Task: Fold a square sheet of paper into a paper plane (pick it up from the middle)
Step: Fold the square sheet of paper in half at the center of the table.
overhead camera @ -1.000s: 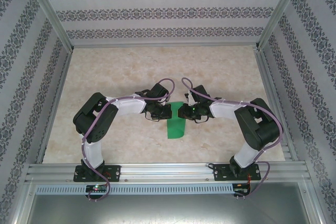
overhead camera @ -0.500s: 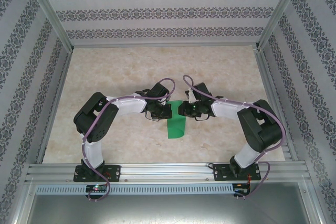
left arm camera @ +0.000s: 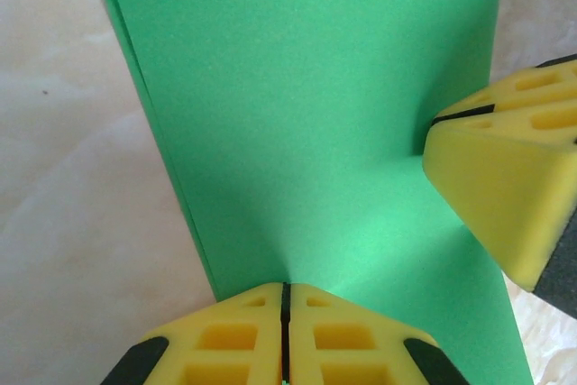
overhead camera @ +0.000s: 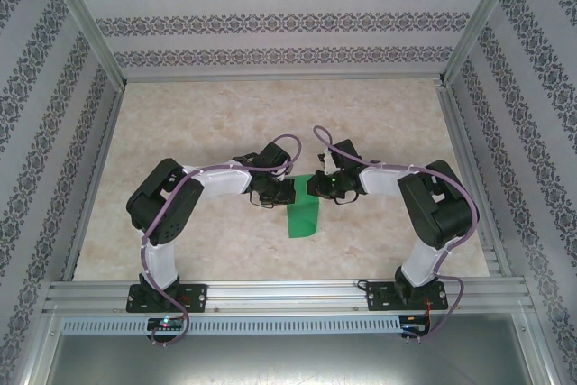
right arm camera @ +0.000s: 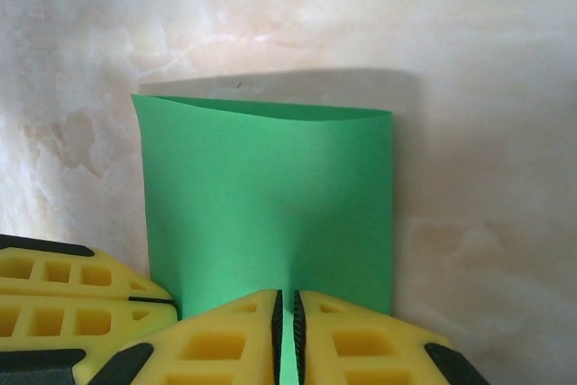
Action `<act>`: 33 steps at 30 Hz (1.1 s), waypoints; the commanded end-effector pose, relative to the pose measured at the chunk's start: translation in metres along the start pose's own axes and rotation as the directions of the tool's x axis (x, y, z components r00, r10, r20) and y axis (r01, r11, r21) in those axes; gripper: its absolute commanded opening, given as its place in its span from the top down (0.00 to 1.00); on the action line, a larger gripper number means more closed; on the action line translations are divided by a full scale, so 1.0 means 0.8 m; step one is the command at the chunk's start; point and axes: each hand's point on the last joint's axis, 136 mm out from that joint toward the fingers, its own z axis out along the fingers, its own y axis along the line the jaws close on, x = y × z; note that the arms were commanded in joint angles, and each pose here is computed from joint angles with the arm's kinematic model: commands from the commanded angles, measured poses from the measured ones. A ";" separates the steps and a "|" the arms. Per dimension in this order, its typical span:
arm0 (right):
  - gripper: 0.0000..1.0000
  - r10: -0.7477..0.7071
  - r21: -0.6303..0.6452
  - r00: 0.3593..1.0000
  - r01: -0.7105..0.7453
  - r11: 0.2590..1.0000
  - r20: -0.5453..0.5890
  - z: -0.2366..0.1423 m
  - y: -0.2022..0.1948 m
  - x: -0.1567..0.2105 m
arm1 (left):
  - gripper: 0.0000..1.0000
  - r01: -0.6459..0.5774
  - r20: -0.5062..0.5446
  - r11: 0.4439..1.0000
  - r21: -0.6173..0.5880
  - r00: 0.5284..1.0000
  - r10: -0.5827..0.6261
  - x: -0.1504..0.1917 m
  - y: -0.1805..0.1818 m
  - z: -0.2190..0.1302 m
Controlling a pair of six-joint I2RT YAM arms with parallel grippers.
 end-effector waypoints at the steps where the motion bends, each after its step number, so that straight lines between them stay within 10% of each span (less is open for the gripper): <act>1: 0.85 0.002 0.090 0.999 -0.006 0.996 0.041 -0.004 -0.033 -0.010 | 0.90 0.004 -0.112 0.974 -0.228 0.993 -0.031 0.051 0.072 0.012; 14: 0.84 -0.022 -0.032 0.992 0.026 0.999 0.122 -0.009 0.016 -0.044 | 0.90 -0.003 -0.118 0.972 -0.234 0.993 -0.025 0.053 0.074 0.011; 33: 0.86 0.037 0.144 0.971 -0.073 0.987 0.235 -0.007 -0.060 -0.082 | 0.90 -0.011 -0.138 0.964 -0.267 0.990 -0.027 0.062 0.084 0.008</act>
